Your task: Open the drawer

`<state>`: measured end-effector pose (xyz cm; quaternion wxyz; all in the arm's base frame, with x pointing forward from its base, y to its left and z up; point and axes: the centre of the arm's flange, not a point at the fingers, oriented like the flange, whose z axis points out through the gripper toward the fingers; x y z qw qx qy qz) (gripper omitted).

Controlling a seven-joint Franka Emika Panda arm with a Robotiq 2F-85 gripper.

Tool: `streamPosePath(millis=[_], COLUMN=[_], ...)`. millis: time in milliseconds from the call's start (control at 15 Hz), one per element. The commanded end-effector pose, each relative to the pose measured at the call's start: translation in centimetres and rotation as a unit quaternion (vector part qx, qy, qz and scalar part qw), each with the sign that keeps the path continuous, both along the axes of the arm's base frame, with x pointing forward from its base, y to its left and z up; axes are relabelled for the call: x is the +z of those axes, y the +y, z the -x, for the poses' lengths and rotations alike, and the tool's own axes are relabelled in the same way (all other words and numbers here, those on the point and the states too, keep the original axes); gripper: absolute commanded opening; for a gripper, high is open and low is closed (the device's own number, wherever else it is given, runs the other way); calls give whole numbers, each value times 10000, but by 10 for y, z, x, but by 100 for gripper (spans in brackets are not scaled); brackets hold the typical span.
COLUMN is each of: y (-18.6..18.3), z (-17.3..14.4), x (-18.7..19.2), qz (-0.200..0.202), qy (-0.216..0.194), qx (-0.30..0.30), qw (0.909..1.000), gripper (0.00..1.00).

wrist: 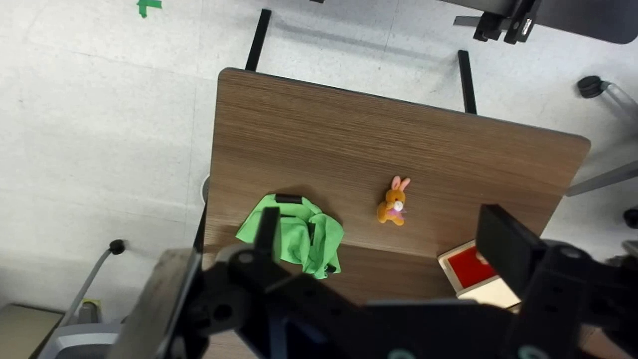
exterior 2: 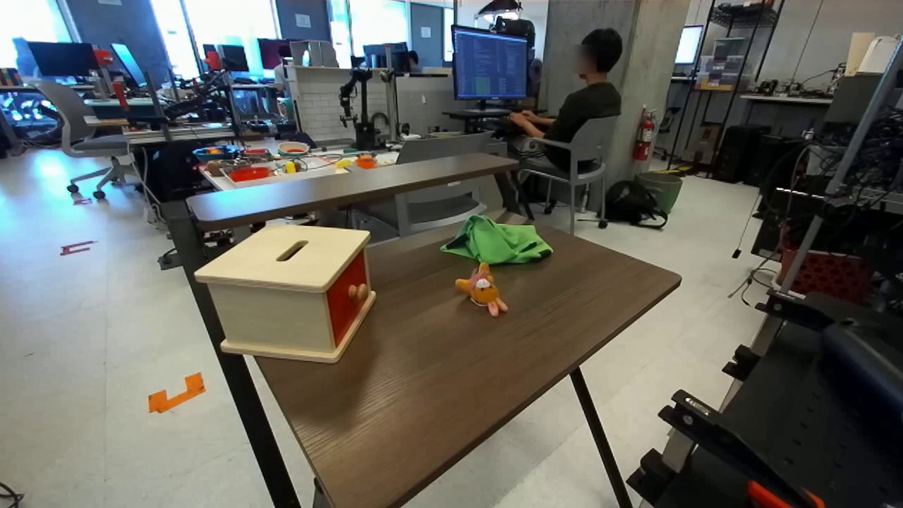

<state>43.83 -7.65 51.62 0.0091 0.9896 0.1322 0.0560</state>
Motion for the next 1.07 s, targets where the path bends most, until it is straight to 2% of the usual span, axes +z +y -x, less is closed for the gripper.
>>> streamPosePath(millis=[0,267,467,600,867,933,1000], y=[31,88,137,167,219,228,235], z=[-36,-94,-125,-144,-172,-177,-183], x=[-27,-95,-155,-199,-276,-290,-304], qz=[-153,-279,-410,-324,-200,-150,-117], qy=[33,246,465,597,564,502,381], qx=[864,1973,2767,3150,3455,3484,3406], qw=[9961,9796,9590,9467,9365,9359,9393], gripper=[100,100,100,100,100,100,100])
